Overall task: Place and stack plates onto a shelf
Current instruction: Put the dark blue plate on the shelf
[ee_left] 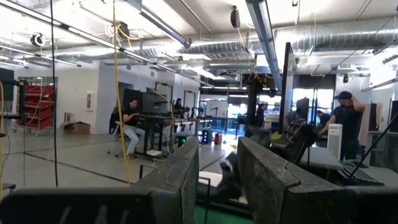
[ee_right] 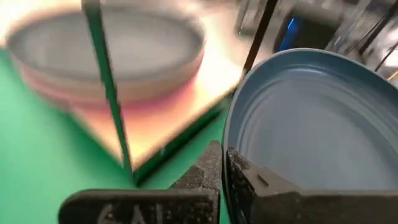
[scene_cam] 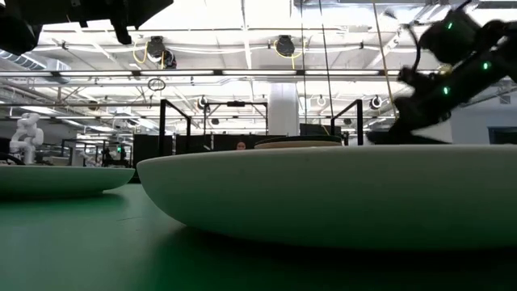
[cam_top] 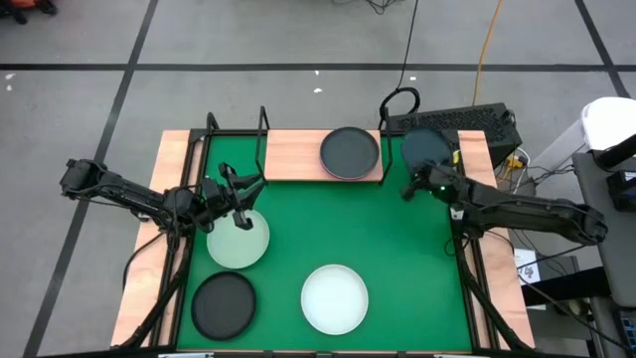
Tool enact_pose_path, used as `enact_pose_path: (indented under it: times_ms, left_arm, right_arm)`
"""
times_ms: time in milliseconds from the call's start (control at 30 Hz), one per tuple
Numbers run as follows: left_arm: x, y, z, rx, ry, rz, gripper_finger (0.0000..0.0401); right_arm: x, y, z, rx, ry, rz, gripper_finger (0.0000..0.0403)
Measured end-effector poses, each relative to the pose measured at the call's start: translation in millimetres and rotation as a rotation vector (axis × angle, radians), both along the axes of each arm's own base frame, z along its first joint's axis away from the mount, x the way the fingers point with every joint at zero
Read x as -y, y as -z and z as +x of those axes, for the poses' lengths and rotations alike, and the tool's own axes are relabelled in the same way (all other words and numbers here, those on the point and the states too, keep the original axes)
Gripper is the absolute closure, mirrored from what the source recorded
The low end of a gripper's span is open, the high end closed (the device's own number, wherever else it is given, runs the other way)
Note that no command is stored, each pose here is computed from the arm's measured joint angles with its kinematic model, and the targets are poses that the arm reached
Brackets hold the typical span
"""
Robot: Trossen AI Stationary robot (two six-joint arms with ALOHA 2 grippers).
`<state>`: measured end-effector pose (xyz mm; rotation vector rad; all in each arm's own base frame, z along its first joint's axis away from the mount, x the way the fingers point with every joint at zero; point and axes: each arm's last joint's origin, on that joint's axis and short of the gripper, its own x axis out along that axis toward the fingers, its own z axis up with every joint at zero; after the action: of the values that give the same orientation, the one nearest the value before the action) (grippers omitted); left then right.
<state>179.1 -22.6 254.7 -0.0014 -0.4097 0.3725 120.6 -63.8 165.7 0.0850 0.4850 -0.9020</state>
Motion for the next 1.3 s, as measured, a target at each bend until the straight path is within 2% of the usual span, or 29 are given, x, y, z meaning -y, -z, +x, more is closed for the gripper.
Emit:
enact_pose_path:
  times_ms: [233,367,500,667,800,967,1100,1200,1300]
  left_arm:
    - [0.0,0.0,0.0,0.001,0.000,0.000,0.0286]
    - [-0.1,0.0,0.0,0.000,-0.003,-0.002,0.0286]
    - [-1.5,0.2,-0.4,-0.002,-0.040,-0.021,0.0286]
    - [-1.8,0.3,-0.5,-0.003,-0.048,-0.027,0.0286]
    - [-1.5,2.4,0.6,-0.026,-0.046,-0.025,0.0286]
    - [-1.2,7.4,2.8,-0.083,-0.049,-0.014,0.0286]
    - [-4.3,5.6,2.1,-0.045,-0.054,-0.062,0.0286]
    - [-7.0,-1.4,-1.3,0.023,-0.075,-0.054,0.0286]
    - [-7.6,-1.8,-1.4,0.023,-0.084,-0.042,0.0286]
  right_arm:
    - [-3.1,-57.9,3.7,0.363,-0.008,-0.273,0.0402]
    - [-4.5,-89.8,11.6,0.490,-0.103,-0.363,0.0402]
    - [-0.5,-117.3,32.6,0.485,-0.205,-0.371,0.0403]
    - [11.0,-137.1,78.2,0.396,-0.354,-0.328,0.0403]
    - [20.9,-139.9,119.4,0.318,-0.495,-0.283,0.0403]
    - [33.7,-126.7,167.8,0.236,-0.626,-0.231,0.0403]
    - [43.7,-110.7,203.4,0.200,-0.693,-0.179,0.0403]
    - [50.8,-97.6,230.4,0.192,-0.747,-0.148,0.0403]
    - [55.6,-85.7,255.3,0.173,-0.794,-0.137,0.0403]
